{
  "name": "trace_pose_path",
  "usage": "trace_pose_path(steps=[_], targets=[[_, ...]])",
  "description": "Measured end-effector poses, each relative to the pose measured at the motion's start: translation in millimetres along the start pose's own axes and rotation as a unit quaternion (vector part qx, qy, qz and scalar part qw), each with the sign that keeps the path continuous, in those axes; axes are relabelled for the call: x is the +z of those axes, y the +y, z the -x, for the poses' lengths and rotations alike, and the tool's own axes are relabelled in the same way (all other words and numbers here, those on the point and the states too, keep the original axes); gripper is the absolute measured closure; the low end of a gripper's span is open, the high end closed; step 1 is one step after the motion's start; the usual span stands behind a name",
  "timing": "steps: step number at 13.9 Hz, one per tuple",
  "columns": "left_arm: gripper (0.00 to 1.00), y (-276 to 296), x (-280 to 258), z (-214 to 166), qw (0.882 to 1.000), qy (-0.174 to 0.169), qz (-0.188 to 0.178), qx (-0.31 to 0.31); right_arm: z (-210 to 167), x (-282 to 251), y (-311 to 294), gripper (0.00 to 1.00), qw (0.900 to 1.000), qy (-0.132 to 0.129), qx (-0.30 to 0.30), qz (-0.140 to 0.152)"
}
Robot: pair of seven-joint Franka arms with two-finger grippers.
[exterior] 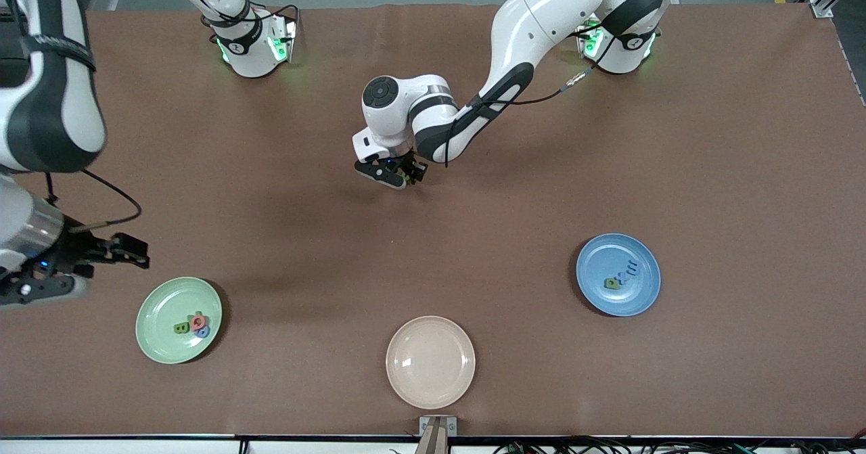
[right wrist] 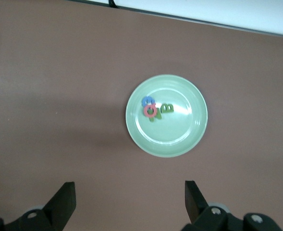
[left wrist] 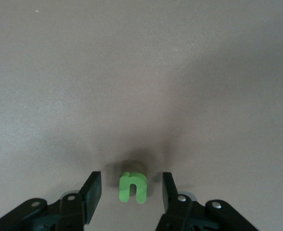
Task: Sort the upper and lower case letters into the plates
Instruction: 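Grasp the green u with the left gripper while the right gripper withdraws, then carry the green u to the blue plate and open the left gripper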
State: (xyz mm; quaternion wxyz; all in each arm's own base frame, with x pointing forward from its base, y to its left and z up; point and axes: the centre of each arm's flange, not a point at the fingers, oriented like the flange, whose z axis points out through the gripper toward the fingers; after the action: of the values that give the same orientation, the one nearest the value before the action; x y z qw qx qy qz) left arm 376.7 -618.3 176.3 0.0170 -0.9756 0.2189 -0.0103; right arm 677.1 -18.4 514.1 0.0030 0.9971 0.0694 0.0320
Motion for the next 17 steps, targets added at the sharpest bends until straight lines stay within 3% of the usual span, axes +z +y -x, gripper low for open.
trace_pose_path(steps=[3,5,8,11,17], targets=[[0.7,1.5,2.1,1.1,1.0,-0.003,0.003,-0.001,28.2,-44.0,11.2,0.0,1.0,-0.02,0.017,0.006],[0.74,1.2,2.1,0.7,1.0,-0.005,0.003,-0.003,48.2,-72.8,14.4,0.0,0.999,-0.019,0.025,0.009],[0.74,-5.9,0.5,-5.0,1.0,-0.009,0.003,-0.021,90.0,-107.3,17.9,0.0,0.999,-0.01,0.035,0.01],[0.74,-52.2,-24.5,-40.7,0.996,-0.002,0.004,-0.084,123.5,-127.4,25.1,0.0,0.999,-0.002,0.049,0.009],[0.74,-255.4,-100.8,-117.4,0.973,0.022,-0.019,-0.229,134.3,-142.3,-6.8,0.0,0.996,0.012,0.088,0.004]])
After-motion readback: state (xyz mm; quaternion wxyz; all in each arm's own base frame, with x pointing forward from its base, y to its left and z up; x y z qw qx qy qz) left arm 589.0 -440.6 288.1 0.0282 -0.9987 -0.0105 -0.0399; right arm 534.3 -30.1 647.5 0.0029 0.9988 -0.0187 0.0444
